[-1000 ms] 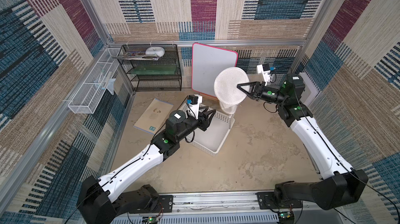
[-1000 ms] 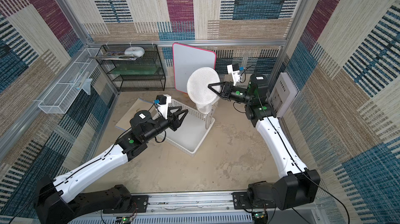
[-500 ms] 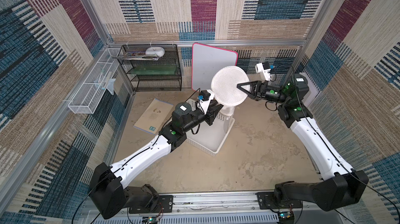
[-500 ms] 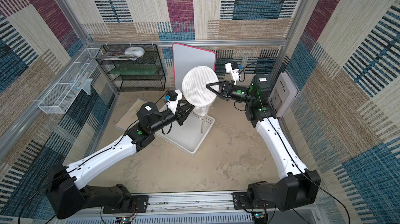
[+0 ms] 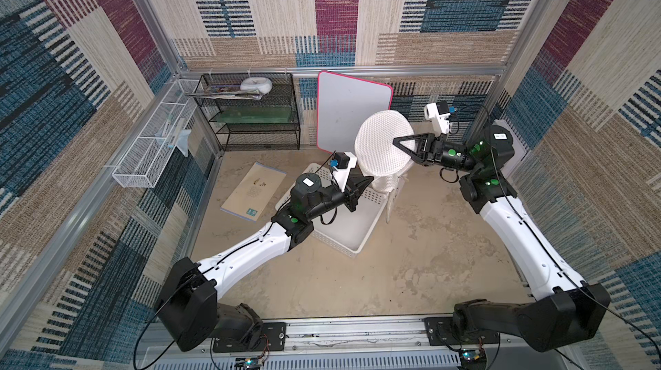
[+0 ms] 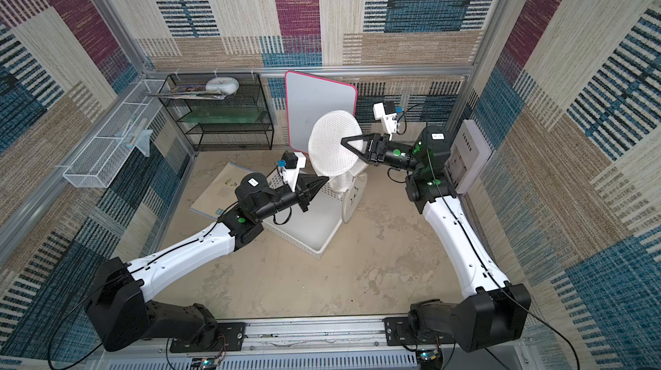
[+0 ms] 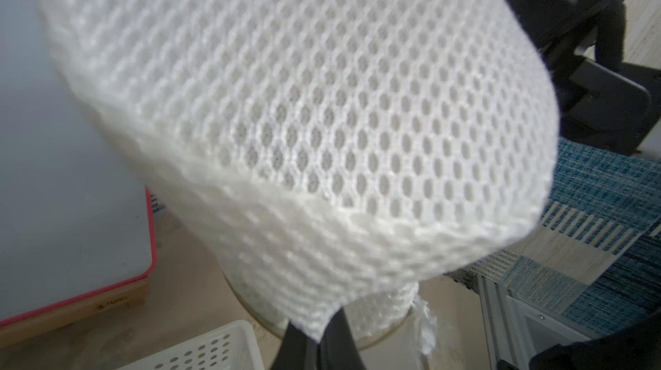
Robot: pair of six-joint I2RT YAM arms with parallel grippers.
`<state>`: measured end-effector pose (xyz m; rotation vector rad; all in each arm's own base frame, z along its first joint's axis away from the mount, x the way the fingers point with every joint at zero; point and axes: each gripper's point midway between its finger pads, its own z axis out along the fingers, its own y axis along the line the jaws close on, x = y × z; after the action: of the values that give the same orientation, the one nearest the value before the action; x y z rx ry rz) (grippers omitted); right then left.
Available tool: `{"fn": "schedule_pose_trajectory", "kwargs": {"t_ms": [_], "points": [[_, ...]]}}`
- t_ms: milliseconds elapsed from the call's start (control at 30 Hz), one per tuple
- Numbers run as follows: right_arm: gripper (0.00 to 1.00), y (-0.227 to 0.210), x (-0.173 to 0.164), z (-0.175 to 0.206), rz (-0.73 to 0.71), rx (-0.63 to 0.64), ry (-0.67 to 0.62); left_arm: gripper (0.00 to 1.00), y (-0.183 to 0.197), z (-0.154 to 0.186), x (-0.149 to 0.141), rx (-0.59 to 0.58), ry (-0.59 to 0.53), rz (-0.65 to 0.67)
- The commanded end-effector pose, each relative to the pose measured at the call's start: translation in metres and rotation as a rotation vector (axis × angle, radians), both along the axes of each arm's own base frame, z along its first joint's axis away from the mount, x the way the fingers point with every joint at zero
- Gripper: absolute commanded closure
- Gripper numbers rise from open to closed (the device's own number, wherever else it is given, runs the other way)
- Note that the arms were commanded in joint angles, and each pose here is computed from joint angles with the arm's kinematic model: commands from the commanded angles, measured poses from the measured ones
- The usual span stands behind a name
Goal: Turn the laundry bag inside out
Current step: Turn over the laundry bag.
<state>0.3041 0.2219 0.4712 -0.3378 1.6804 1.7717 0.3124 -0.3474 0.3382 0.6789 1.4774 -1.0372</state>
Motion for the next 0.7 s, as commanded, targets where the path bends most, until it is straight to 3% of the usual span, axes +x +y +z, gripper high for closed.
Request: {"fn": "schedule_pose_trajectory", "kwargs": {"t_ms": [0, 167, 400, 533, 667], "points": [[1.00, -0.004, -0.002, 0.017, -0.020, 0.043, -0.070, 1.00, -0.016, 0.004, -0.001, -0.119, 0.087, -0.065], [1.00, -0.011, -0.002, 0.018, -0.041, 0.042, -0.067, 1.00, -0.037, 0.005, 0.008, -0.128, 0.106, -0.071], [1.00, -0.014, -0.004, 0.015, -0.039, 0.071, -0.060, 1.00, -0.036, 0.011, 0.013, -0.150, 0.152, -0.047], [1.00, -0.014, 0.001, 0.010, -0.045, 0.092, -0.056, 1.00, -0.053, 0.032, -0.009, -0.270, 0.198, -0.222], [1.00, -0.014, 0.011, -0.004, -0.058, 0.089, -0.033, 1.00, -0.081, 0.052, -0.056, -0.235, 0.121, -0.454]]}}
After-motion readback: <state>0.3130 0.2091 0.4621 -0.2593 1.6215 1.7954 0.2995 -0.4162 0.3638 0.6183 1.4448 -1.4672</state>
